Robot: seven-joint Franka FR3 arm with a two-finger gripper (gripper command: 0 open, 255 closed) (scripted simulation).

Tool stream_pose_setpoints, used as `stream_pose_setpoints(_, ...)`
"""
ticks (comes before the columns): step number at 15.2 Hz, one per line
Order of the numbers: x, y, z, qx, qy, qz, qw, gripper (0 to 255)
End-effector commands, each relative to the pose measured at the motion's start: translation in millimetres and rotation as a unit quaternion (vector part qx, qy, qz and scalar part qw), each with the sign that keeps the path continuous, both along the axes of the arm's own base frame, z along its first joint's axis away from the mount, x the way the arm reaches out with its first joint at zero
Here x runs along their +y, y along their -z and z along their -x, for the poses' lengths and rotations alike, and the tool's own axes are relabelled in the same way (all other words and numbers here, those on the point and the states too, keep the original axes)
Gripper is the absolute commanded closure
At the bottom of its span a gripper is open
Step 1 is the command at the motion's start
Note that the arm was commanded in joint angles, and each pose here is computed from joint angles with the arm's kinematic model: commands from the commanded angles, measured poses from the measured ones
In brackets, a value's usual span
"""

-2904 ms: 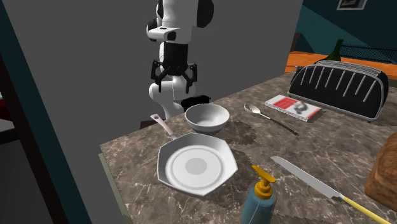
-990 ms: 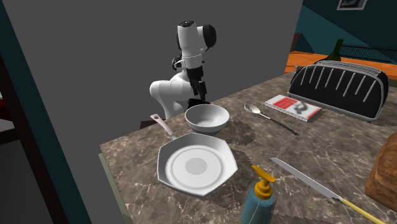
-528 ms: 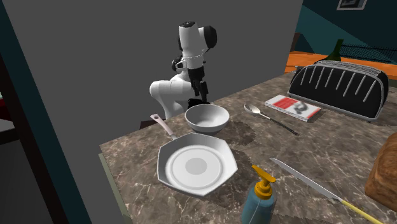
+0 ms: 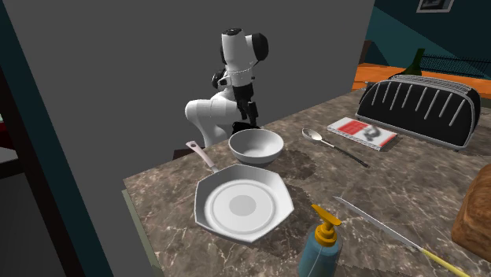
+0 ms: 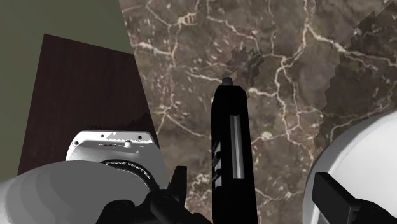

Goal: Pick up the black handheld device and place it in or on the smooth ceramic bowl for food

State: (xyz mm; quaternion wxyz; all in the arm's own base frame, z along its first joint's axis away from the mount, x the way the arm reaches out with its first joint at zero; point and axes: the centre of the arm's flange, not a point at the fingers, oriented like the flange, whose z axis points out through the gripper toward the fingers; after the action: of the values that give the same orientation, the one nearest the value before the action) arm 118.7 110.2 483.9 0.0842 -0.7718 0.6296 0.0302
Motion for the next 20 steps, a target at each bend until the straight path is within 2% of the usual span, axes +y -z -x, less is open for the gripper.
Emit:
stream_pose_setpoints(1, -4, 10, 0, 0.019, 0.003, 0.002, 0.9998, 255)
stream_pose_setpoints(3, -1, 18, 1, 0.019, 0.004, 0.002, 0.9998, 255)
stream_pose_setpoints(20, -6, -76, -2, 0.019, 0.003, 0.002, 0.9998, 255)
